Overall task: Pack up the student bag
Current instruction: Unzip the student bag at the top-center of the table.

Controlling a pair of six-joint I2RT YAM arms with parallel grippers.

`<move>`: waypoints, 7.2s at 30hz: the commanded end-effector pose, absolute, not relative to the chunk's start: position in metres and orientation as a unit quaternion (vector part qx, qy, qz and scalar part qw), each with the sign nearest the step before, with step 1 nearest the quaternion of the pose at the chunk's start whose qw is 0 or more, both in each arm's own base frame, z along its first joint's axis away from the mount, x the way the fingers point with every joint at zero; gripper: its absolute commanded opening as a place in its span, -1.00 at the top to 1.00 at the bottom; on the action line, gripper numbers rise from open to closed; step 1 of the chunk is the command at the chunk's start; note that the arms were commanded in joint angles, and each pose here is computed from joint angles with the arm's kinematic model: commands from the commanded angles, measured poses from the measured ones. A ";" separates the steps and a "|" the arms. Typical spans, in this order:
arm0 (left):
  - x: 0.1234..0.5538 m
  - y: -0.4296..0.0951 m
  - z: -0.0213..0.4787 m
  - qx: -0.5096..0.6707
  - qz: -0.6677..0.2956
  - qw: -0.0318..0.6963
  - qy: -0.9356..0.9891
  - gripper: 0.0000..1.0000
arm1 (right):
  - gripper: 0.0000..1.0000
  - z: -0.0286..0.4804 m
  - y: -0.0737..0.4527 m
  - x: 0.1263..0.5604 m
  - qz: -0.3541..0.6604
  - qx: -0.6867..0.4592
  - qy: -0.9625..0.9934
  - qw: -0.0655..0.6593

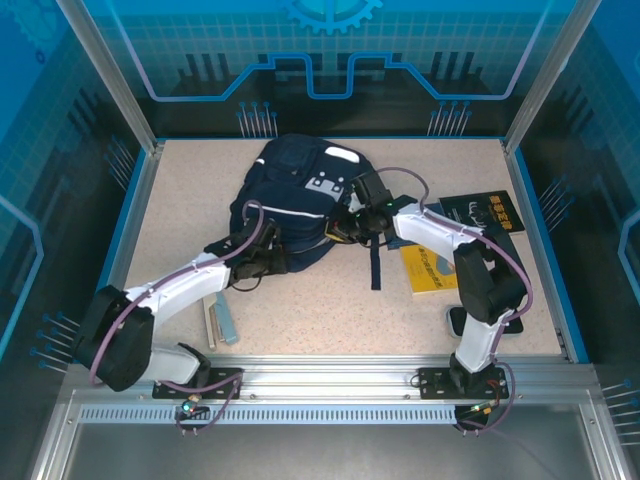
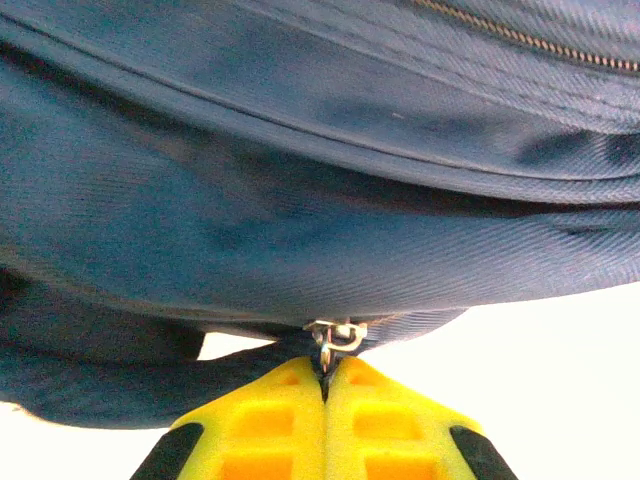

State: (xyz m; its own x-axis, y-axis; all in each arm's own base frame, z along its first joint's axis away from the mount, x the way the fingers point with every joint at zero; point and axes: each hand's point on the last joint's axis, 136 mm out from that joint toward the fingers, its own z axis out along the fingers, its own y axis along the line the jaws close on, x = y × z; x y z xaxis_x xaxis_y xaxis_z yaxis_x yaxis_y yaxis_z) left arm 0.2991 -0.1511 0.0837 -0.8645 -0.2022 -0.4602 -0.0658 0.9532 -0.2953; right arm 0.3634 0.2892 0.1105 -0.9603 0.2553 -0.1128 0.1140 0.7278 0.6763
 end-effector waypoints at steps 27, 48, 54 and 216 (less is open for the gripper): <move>0.271 -0.238 0.113 0.104 -0.324 0.234 0.911 1.00 | -0.23 0.100 0.270 0.320 0.310 0.251 0.915 0.055; 0.266 -0.166 0.117 0.075 -0.151 0.214 0.962 1.00 | 1.00 0.096 0.233 0.349 0.221 0.213 0.942 0.134; 0.279 -0.144 0.104 0.022 -0.109 0.202 0.973 1.00 | 1.00 0.102 0.232 0.388 0.229 0.140 0.951 0.155; 0.292 -0.124 0.075 -0.125 -0.177 0.203 0.955 1.00 | 1.00 0.097 0.239 0.374 0.249 0.102 0.957 0.111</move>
State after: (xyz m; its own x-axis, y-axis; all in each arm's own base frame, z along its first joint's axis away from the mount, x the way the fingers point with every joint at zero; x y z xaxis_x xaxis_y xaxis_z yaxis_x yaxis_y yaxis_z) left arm 0.3030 -0.1443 0.0809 -0.8937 -0.3108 -0.3235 -0.1278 0.8677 -0.4805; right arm 0.3747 0.2507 0.0862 -0.9616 0.2404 -0.1327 0.1406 0.8463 0.5138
